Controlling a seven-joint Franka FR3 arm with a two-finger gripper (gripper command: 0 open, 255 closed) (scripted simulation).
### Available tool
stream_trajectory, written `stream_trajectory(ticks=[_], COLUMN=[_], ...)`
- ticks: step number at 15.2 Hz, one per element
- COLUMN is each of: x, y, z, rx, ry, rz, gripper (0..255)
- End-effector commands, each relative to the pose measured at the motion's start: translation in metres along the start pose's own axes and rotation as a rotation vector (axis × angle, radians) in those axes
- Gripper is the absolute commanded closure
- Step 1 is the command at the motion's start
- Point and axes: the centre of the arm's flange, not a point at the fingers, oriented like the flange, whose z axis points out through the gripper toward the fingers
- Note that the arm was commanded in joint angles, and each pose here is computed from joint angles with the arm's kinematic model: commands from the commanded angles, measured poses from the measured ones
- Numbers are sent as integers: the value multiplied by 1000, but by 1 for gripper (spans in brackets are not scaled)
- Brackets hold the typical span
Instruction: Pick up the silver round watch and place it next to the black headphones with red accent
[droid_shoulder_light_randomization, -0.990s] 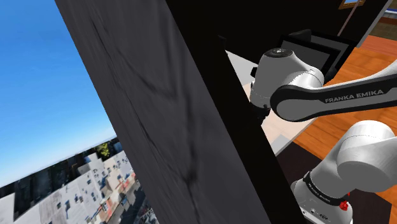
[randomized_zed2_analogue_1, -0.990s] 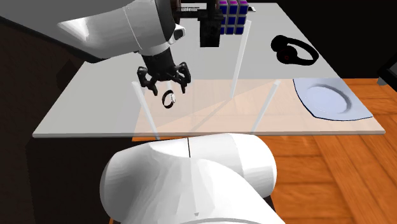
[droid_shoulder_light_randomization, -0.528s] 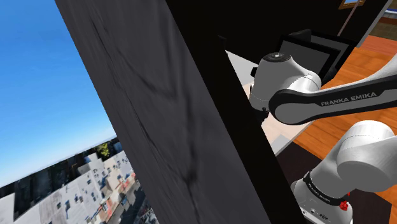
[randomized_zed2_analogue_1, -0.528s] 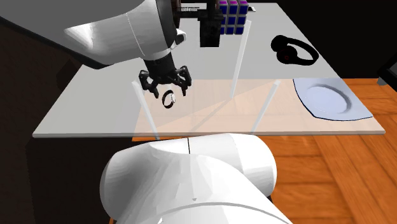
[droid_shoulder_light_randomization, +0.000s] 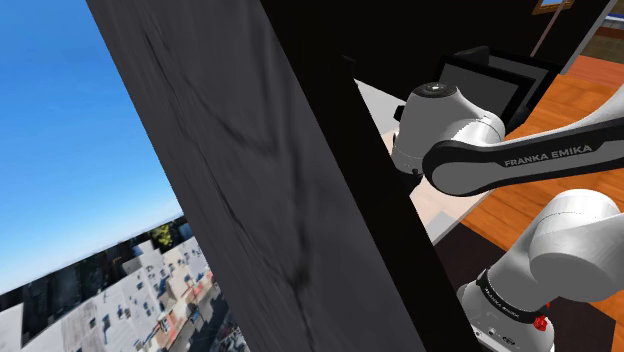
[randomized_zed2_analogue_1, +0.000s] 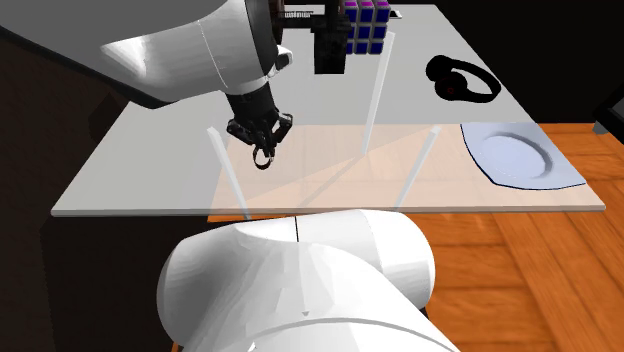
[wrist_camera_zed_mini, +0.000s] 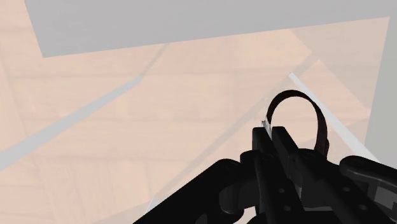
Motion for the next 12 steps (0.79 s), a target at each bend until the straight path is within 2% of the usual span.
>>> stream_trajectory(ticks=[1, 4, 12], x=[0, 0, 0], y=[0, 0, 5], z=[0, 0, -42], rx=[0, 0, 0], ry=[-1, -1, -1], rz=[0, 0, 0], gripper=[255, 255, 255])
